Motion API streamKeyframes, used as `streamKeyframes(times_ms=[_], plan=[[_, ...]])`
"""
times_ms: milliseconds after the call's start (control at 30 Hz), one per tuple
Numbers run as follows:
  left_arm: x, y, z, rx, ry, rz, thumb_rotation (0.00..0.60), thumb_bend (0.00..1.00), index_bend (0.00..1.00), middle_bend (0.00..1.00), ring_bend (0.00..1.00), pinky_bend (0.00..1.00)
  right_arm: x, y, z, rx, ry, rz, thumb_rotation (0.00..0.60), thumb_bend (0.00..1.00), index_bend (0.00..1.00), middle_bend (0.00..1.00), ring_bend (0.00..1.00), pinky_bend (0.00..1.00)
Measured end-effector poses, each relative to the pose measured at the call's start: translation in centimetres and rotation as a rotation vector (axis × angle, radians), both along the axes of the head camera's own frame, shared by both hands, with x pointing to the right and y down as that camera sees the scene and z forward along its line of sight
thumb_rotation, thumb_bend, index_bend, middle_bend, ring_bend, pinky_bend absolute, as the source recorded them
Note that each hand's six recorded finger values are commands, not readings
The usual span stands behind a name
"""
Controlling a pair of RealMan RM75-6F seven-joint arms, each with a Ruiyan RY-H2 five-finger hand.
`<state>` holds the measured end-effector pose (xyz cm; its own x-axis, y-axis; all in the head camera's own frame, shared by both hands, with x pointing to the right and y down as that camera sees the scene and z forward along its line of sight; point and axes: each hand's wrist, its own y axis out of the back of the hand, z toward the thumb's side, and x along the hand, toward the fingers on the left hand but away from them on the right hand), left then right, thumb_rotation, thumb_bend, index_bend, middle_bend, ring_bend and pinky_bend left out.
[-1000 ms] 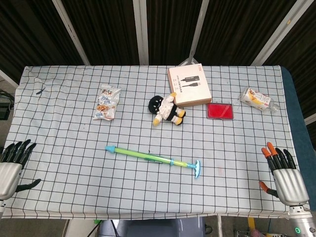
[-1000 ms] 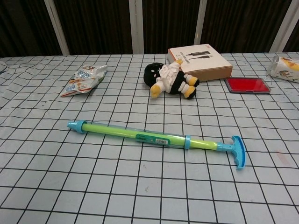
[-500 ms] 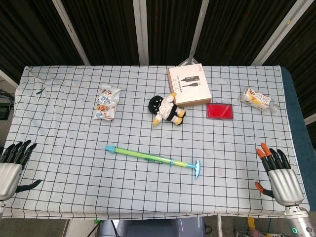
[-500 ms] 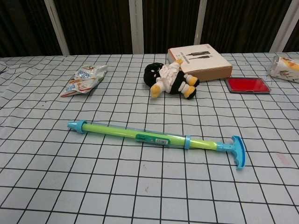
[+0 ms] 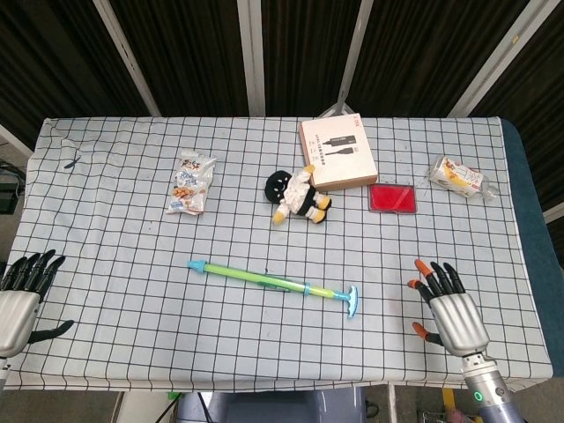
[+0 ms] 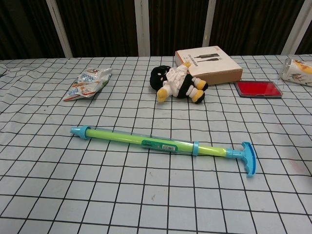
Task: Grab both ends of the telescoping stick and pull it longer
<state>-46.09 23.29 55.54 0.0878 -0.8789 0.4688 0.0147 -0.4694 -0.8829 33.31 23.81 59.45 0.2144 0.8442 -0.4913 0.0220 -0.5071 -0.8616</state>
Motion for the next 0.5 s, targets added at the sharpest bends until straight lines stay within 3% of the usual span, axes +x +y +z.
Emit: streamKeyframes(times_ms=[367, 500], plan=[[0.1, 0.1, 0.3, -0.020, -0.001, 0.002, 0.600, 0.04, 0.00, 0.00, 0.00, 0.00, -6.4, -0.3, 3.4, -0.049, -0.028, -0.028, 0.600, 0.23, 0.37, 0.18, 0.00, 0.00], [-0.1, 0.0, 0.4, -0.024, -0.001, -0.008, 0.600, 0.04, 0.00, 0.00, 0.00, 0.00, -9.2, -0.4, 4.5, -0.063, -0.048, -0.038, 0.600, 0.24, 0.37, 0.23, 0.02, 0.00]])
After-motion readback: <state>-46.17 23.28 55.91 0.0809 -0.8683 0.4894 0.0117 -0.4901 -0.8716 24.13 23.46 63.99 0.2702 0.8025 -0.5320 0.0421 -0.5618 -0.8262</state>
